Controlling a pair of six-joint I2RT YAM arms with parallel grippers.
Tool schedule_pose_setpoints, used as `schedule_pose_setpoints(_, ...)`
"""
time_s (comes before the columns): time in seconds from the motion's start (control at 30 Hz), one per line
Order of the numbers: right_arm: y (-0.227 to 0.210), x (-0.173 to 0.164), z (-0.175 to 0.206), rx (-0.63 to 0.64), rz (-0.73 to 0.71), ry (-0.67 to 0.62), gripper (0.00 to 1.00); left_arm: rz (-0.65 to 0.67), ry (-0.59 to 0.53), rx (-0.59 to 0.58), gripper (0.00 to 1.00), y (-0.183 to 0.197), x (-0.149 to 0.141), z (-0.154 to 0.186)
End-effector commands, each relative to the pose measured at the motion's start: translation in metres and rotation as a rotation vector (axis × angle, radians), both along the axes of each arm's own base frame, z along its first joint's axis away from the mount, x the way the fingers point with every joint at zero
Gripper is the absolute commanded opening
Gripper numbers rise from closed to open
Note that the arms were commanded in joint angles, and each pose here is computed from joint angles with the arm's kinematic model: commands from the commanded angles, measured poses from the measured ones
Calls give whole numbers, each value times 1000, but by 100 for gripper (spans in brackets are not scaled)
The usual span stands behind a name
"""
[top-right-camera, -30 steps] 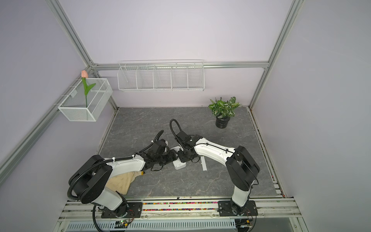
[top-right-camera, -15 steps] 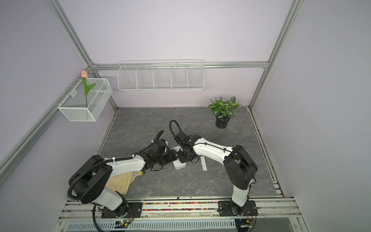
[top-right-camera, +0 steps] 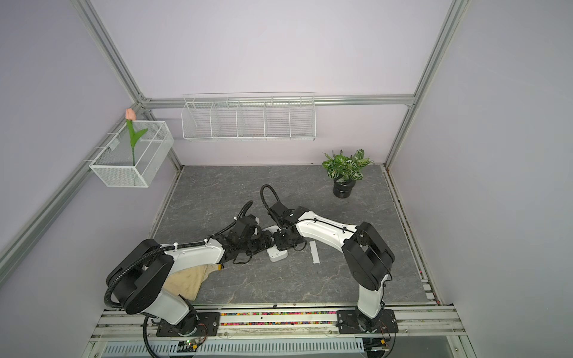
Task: Insert the battery into the alarm
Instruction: Install the battery in the alarm.
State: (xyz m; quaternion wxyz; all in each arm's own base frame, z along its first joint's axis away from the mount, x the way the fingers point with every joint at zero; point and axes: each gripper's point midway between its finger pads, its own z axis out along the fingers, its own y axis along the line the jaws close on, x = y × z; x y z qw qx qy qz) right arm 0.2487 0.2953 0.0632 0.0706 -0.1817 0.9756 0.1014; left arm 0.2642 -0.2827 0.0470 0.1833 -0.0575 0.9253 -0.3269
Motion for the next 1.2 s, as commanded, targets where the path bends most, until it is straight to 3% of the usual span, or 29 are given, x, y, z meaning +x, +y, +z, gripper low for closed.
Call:
schedule_pose_setpoints(0.0, 4, 4, -15, -4, -21, 15, 7, -1, 69, 64, 70, 10, -15, -27)
schedule_pose_setpoints(0.4, -12, -1, -37, -159, 2, 8, 7, 0, 66, 57, 70, 10, -15, -26)
schedule_pose_setpoints(0.67, -12, -3, -40, -161, 2, 12, 7, 3, 63, 54, 70, 10, -15, -25)
schedule_pose_setpoints(1.0, 1, 20, 40, 27, -43, -182, 14, -18, 28, 54, 70, 5, -8, -2)
schedule_pose_setpoints(1.17, -6, 24, 53, 81, -78, -209, 18, -33, -6, 51, 71, -1, -1, 18)
